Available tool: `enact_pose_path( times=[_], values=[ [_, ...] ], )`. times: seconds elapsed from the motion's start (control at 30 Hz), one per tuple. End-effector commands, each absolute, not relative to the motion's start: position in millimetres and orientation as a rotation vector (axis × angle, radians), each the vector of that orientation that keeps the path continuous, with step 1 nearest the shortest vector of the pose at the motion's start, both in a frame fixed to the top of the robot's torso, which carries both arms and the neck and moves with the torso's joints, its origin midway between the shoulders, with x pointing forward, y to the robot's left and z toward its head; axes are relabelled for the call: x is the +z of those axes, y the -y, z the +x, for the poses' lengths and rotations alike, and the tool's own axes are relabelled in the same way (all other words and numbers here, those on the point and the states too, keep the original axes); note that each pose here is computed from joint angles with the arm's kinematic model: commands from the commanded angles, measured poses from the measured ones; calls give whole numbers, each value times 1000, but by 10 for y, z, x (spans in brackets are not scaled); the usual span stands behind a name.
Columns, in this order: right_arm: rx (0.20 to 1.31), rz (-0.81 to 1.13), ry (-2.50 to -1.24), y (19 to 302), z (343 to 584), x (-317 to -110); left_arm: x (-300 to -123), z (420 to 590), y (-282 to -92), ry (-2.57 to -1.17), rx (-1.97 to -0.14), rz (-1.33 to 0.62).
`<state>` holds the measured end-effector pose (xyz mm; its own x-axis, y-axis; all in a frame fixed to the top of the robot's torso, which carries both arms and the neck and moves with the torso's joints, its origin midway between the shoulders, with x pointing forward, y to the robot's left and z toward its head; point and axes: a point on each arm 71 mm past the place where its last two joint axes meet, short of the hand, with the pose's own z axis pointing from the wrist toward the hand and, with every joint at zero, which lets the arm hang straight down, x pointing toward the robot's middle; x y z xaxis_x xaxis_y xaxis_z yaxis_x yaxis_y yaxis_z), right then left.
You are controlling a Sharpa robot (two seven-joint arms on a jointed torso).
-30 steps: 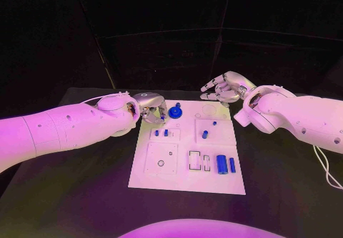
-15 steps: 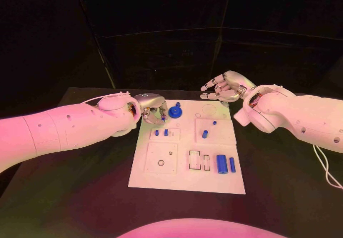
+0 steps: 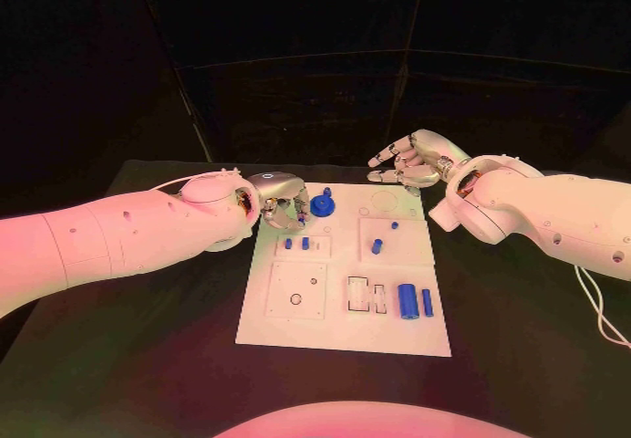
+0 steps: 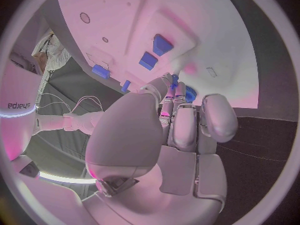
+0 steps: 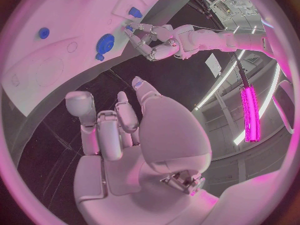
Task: Assemble the parts on the task board
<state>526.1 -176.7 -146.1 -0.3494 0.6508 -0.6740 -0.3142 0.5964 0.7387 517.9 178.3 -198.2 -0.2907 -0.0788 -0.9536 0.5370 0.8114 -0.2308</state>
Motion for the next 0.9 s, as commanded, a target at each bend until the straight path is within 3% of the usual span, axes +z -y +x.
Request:
enact_pose_path(
  times=[0.03,0.9],
  values=[
    [1032,275,-1646,1752,5259,-1448,-1983,5179,-1771,-1786,-629,352],
    [1032,275,-1646,1753,5259,-1449,-2012,5191,-1779,-1821,-610,354]
  ],
)
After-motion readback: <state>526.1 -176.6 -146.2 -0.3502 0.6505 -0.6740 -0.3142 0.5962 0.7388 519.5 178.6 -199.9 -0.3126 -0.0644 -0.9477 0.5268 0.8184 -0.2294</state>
